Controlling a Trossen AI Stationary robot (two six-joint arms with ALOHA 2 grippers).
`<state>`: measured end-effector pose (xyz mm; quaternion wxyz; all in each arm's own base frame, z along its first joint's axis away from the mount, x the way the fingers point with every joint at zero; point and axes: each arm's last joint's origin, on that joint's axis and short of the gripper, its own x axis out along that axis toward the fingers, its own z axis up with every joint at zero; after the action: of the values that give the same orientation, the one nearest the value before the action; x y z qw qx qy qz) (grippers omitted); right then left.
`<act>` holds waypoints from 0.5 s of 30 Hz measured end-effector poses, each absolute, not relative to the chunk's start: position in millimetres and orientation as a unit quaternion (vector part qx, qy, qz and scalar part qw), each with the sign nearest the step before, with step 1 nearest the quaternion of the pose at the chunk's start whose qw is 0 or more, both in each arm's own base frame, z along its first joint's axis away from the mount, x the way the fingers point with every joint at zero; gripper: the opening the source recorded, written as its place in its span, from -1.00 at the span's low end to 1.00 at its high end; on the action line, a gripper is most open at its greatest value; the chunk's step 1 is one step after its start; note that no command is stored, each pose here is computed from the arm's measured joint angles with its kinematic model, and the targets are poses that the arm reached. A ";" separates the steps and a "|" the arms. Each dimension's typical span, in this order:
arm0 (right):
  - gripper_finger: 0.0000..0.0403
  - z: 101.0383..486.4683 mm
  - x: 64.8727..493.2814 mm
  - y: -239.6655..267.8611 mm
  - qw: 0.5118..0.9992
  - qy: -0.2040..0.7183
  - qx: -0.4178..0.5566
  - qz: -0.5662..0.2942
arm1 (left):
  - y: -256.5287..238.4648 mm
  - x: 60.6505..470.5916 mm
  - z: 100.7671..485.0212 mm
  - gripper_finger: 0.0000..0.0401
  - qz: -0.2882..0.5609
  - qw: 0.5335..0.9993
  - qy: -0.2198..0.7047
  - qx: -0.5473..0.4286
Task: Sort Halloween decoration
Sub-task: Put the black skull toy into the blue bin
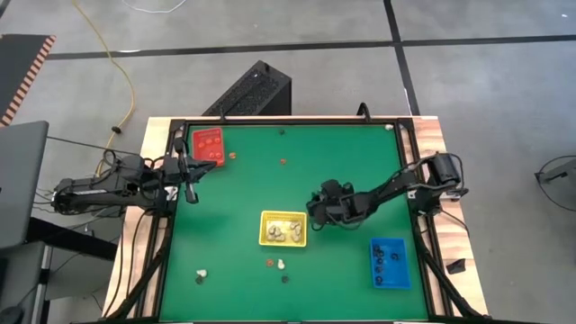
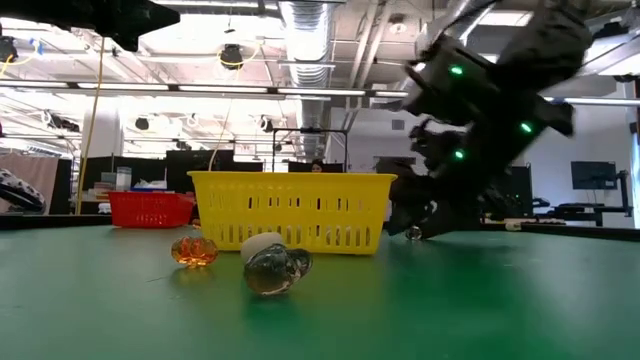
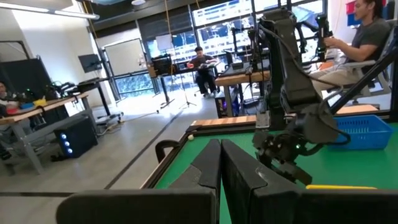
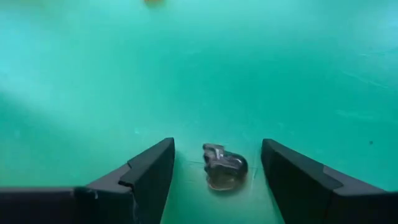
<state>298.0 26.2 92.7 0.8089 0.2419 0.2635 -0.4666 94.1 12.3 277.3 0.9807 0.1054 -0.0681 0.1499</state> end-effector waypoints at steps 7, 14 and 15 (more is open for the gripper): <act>0.27 74.1 283.4 40.7 0.840 0.225 0.191 -0.455 | 12.2 93.9 278.7 -1.00 0.150 0.980 -0.075 0.106; 0.11 53.5 289.0 43.9 0.844 0.251 0.126 -0.456 | 12.2 93.8 279.4 -1.00 0.150 0.980 -0.079 0.101; 0.07 52.7 289.1 43.9 0.844 0.250 0.122 -0.459 | 12.2 93.8 279.4 -1.00 0.150 0.980 -0.079 0.100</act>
<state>289.1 43.9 52.7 0.8437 0.1220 0.2495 -0.4594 93.8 12.2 279.4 0.9804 0.1003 -0.0793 0.1500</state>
